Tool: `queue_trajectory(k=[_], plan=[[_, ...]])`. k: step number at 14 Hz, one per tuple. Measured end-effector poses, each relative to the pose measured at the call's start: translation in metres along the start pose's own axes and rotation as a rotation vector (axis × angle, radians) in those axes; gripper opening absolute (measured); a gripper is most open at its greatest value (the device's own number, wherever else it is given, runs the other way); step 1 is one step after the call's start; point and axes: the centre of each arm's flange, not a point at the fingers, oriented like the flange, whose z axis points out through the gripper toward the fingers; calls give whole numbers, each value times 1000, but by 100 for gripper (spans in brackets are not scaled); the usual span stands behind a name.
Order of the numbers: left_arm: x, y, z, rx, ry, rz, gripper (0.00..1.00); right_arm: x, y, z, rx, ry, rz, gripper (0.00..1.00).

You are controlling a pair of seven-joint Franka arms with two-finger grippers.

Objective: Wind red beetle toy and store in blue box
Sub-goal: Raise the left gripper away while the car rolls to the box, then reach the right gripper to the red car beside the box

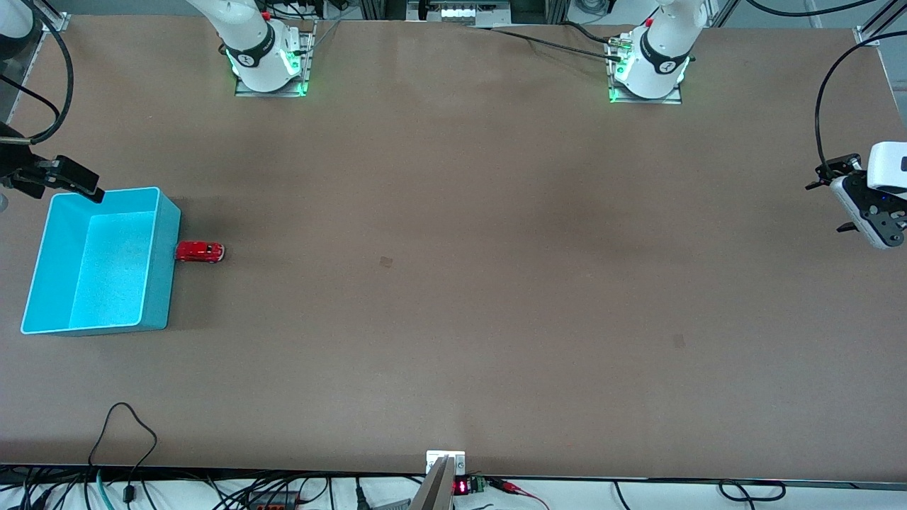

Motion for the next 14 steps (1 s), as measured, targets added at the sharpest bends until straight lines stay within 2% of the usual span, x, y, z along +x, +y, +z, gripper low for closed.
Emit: queue_trajectory(k=[3, 6, 14], plan=[[8, 9, -6, -38, -21, -100, 100, 0, 0, 0, 0, 0, 0, 100], [32, 28, -30, -60, -49, -235, 100, 0, 0, 1, 0, -2, 0, 100], [109, 87, -78, -22, -78, -623, 100, 6, 3, 10, -3, -4, 5, 100]])
